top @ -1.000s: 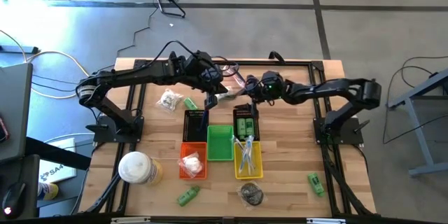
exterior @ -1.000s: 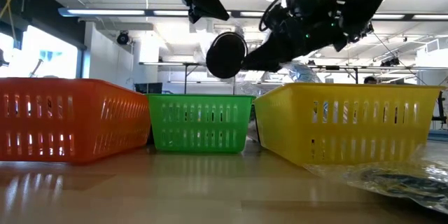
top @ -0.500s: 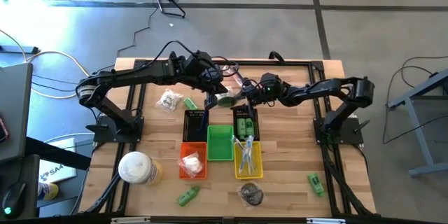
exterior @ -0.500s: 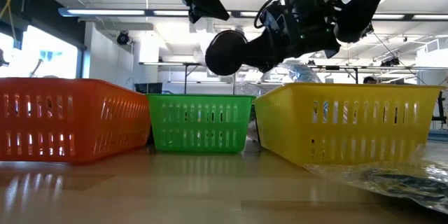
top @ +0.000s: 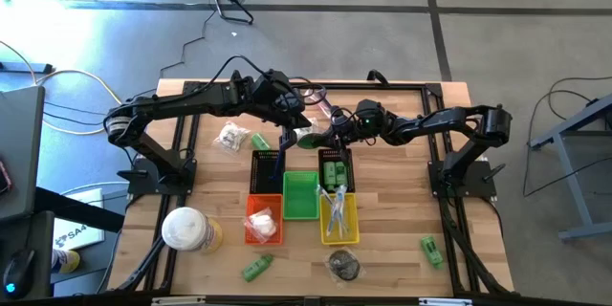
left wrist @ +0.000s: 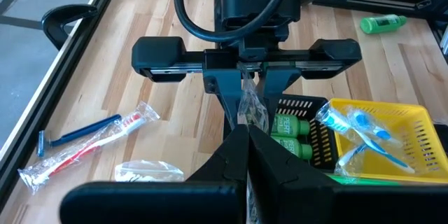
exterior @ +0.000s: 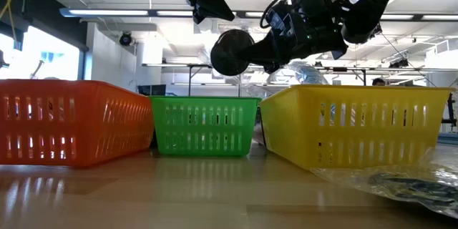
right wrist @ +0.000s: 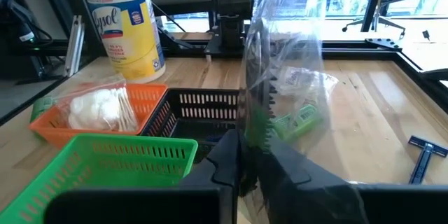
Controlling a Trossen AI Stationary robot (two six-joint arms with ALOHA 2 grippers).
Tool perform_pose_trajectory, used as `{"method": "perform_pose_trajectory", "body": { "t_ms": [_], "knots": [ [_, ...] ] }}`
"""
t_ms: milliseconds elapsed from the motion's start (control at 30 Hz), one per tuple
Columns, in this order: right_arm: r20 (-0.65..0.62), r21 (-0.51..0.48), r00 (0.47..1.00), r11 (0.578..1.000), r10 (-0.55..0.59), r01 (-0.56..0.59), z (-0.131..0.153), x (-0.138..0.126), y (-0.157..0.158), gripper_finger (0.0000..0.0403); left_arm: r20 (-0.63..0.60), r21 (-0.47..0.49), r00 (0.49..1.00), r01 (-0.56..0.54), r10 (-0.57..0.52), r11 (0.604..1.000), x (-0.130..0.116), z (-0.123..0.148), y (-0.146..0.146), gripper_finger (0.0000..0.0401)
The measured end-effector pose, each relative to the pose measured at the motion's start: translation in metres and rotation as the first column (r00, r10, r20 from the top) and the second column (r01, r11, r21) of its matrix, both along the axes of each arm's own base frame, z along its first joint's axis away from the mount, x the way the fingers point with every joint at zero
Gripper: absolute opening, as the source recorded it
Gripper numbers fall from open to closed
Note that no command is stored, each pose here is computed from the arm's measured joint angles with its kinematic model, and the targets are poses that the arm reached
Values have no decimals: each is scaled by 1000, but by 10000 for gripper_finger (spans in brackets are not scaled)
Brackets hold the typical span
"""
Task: Pick & Place Travel size toiletries
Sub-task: Put the top black hairbrush into the green bin
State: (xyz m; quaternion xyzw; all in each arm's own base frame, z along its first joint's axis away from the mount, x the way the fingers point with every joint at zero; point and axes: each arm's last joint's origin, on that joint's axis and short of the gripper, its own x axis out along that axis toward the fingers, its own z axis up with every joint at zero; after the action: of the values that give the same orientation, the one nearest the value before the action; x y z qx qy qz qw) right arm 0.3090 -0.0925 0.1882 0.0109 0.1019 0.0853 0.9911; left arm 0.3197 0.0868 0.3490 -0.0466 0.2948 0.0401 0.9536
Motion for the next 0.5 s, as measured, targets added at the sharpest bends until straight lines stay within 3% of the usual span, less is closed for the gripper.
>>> {"method": "perform_pose_trajectory", "body": {
  "t_ms": [500],
  "knots": [
    [-1,1,1000,1000,2,-2,0,0,0,26,-4,-1,1000,0,0,1000,0,0,0,0]
  ]
}}
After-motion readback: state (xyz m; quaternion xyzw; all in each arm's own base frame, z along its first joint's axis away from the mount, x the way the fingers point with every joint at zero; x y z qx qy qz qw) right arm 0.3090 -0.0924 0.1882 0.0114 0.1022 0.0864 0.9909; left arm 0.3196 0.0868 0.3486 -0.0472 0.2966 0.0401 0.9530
